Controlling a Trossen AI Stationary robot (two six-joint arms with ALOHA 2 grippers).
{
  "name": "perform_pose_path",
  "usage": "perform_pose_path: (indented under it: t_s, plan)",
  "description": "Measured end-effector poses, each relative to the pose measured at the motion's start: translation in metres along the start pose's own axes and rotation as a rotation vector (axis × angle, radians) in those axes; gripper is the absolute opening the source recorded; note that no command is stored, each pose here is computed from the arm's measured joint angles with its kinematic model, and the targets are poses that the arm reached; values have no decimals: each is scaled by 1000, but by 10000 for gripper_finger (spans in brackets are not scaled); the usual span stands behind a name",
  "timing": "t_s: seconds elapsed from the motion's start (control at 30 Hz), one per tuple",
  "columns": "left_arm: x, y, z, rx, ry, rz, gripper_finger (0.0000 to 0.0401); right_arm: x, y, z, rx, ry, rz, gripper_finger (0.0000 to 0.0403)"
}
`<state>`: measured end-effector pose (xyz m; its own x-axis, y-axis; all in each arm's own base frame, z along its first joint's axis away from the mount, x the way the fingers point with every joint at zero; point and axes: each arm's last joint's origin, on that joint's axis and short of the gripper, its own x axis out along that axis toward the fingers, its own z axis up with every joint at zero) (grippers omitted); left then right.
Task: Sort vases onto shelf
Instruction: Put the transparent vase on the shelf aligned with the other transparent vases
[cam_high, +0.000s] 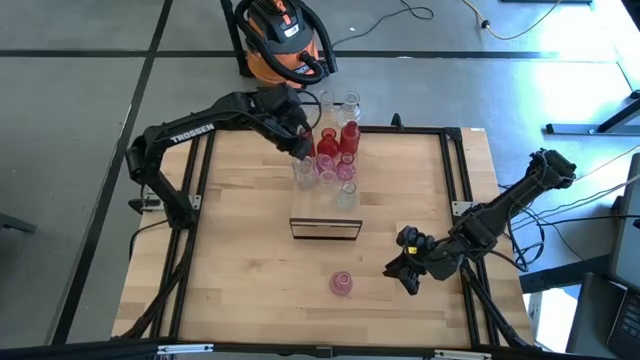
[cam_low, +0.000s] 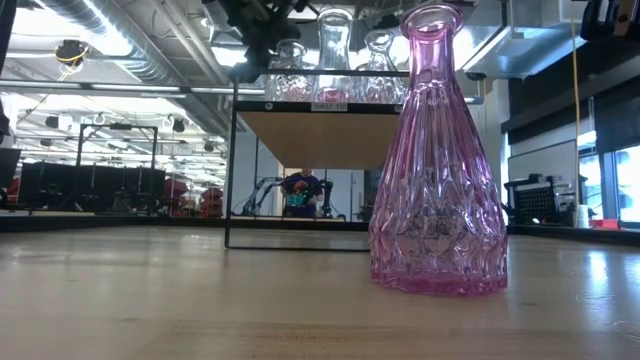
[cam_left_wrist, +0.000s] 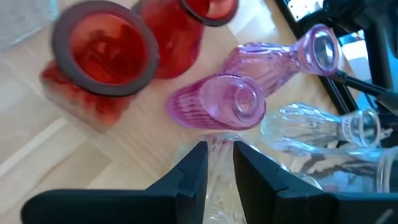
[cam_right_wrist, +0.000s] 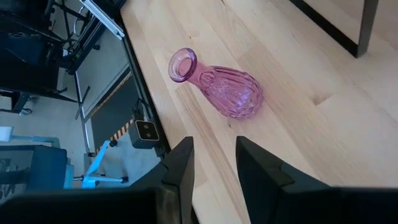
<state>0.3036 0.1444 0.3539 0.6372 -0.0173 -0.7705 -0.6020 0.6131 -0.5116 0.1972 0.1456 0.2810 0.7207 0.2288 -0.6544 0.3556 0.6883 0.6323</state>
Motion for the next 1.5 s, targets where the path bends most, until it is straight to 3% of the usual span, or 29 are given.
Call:
perform_pose_path:
  t_s: [0.3,0.8,1.5]
  plan:
    - [1,-1,-6,17,59,-4,68,0,1,0,3,14,10,104]
    - [3,-11,-16,45,120,-28,31,0,2,0,7,10,26,104]
    - [7,-22,-22,63,132,-52,31,0,2,0,7,9,25,104]
